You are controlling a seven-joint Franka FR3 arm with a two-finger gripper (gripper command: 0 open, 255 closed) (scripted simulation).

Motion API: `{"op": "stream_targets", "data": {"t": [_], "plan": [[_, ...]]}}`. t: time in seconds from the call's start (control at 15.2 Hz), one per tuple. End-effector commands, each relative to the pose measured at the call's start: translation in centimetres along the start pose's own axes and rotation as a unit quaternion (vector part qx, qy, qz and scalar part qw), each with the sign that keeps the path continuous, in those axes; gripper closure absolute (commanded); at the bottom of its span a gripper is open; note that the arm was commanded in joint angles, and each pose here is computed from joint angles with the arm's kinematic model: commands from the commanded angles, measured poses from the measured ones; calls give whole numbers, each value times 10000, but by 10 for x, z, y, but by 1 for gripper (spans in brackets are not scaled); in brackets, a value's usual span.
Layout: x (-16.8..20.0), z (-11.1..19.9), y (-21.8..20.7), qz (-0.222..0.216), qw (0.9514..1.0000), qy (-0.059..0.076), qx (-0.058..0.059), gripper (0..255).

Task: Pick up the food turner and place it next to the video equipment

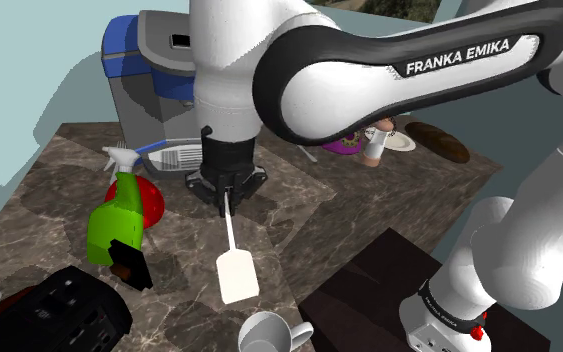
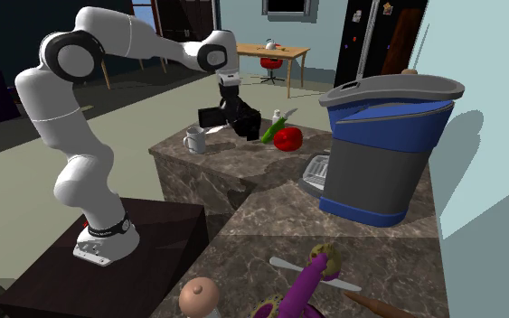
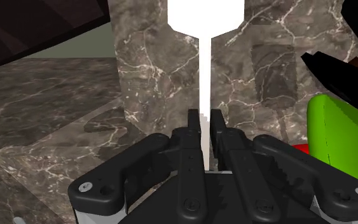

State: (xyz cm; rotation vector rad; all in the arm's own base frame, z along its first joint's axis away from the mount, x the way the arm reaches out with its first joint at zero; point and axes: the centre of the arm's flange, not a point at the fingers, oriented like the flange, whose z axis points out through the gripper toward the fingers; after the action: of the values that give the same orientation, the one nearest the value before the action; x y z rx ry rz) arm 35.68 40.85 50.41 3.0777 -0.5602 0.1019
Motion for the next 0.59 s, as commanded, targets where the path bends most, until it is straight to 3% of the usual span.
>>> {"op": "stream_targets", "data": {"t": [0.0,0.53], "plan": [[0,11,1,1,10000,0,2,255],[-2,53,1,1,10000,0,2,255]]}}
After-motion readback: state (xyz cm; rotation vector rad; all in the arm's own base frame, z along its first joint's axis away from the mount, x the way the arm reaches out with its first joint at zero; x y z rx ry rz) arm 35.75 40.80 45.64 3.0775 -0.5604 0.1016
